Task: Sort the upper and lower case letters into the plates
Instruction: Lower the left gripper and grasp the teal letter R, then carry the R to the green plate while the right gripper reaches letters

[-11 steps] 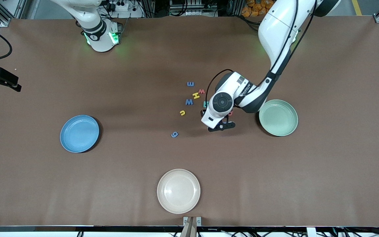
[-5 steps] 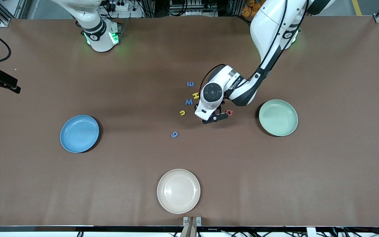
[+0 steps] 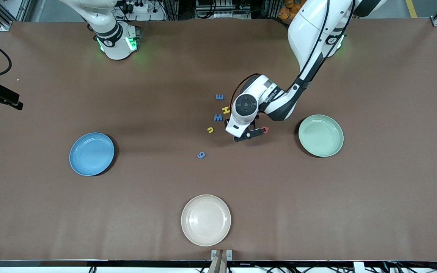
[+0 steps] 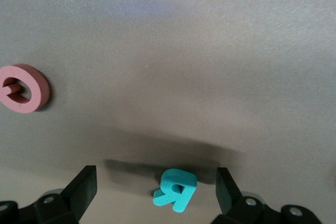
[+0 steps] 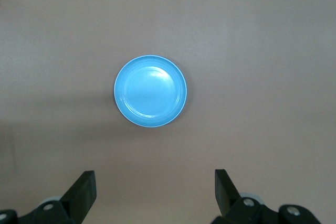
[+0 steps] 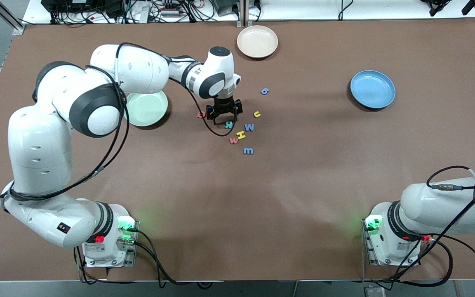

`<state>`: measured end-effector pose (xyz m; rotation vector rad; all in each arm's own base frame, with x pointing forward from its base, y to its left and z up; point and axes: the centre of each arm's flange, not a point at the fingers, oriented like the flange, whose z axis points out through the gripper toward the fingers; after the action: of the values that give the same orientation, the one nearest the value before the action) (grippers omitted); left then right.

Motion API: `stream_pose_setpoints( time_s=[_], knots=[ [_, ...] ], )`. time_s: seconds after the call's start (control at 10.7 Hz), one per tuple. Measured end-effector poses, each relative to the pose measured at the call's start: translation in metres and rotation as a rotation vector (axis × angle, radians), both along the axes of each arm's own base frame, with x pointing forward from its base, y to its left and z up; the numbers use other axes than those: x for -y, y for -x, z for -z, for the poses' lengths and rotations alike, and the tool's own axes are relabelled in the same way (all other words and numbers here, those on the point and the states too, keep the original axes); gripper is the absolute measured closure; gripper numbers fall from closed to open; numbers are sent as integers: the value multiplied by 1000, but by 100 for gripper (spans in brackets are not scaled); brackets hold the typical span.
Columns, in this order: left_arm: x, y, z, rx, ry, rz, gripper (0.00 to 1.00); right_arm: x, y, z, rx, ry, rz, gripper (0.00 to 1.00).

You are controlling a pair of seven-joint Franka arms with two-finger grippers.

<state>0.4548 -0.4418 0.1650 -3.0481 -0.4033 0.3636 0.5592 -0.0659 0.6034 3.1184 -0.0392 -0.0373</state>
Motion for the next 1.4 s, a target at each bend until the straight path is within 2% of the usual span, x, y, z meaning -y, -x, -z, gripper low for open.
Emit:
stream_pose_setpoints(
  time_s=[0.28,0.56,0.75,0.84,0.94,1.03,1.12,1.31,1.4],
  knots=[
    [-2,3,3,-5,-5,0,0,2,-13,18,-8,-4,-1,0],
    [-2,7,4,-7,-11,-11,1,0,-22,40,-43,-11,-13,0],
    [-1,9,3,-7,-12,-9,9,-12,-27,50,-59,-17,-50,0],
    [0,10,2,-6,-11,-9,20,-24,-28,51,-64,-20,-71,0],
    [0,10,2,-6,-12,-13,22,-37,-29,51,-65,-22,-92,0],
    [1,11,2,-6,-13,-16,28,-53,-30,53,-64,-27,-100,0],
    [1,12,2,-6,-13,-18,29,-71,-35,61,-61,-49,-80,0],
    [2,13,1,-7,-14,-17,38,-115,-50,94,-72,-109,24,0],
    [2,14,0,-7,-15,-16,44,-139,-56,115,-84,-118,80,0]
  ],
)
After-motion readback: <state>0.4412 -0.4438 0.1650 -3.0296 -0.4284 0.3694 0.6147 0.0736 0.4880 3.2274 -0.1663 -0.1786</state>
